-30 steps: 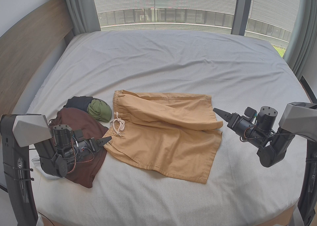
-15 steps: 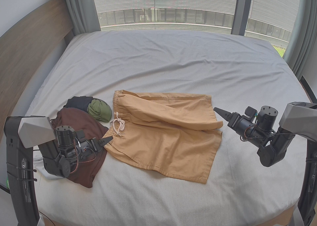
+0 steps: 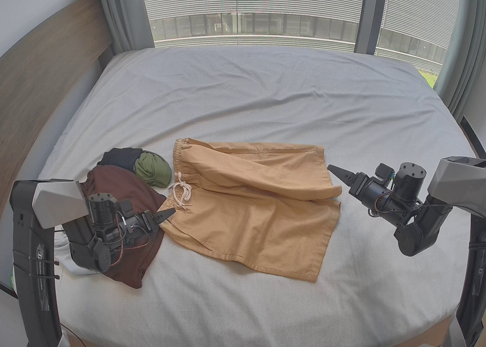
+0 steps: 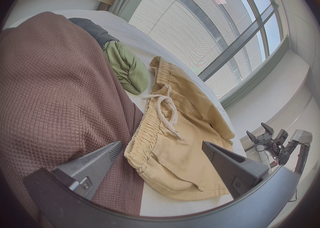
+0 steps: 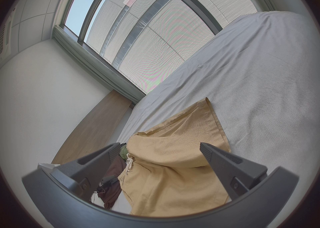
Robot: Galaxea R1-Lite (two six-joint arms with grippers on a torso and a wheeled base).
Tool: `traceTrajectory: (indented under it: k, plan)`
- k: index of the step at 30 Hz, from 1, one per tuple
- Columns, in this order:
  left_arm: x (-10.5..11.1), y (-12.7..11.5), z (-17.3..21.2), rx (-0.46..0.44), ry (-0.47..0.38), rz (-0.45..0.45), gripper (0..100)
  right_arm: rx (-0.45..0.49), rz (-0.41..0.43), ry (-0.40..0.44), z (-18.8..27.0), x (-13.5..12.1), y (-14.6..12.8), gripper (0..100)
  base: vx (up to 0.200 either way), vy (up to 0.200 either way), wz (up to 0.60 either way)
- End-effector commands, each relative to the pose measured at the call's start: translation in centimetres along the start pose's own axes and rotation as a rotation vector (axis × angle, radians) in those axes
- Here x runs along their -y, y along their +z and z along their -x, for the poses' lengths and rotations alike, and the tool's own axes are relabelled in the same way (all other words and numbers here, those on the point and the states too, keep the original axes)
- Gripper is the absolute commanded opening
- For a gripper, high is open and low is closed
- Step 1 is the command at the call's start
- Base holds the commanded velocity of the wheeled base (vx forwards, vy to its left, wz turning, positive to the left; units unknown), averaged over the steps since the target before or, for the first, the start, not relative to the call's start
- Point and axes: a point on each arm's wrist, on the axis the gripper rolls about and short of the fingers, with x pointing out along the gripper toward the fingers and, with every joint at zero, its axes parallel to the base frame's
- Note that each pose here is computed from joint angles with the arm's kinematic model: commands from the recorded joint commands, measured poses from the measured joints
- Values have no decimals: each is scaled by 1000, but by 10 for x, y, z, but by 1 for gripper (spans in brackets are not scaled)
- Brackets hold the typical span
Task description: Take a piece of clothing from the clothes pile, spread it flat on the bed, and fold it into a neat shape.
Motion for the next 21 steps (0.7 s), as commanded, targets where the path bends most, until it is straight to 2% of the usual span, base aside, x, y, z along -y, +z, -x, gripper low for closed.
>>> traceTrajectory:
  k: [1, 5, 6, 15, 21]
  plan:
    - [-3, -3, -4, -6, 1, 1, 100, -2, -1, 0, 0, 1, -1, 100, 0, 0, 0]
    - [-6, -3, -6, -2, 2, 2, 100, -2, -1, 0, -1, 1, -1, 100, 0, 0, 0]
    - [-6, -3, -6, -2, 2, 2, 0, -2, -1, 0, -1, 1, -1, 100, 0, 0, 0]
    - [-8, -2, -8, 5, 2, 2, 0, 1, 4, 8, -1, 3, -6, 100, 0, 0, 0]
    - [-7, -3, -8, 3, 2, 5, 0, -97, -2, -30, 8, 4, -28, 100, 0, 0, 0]
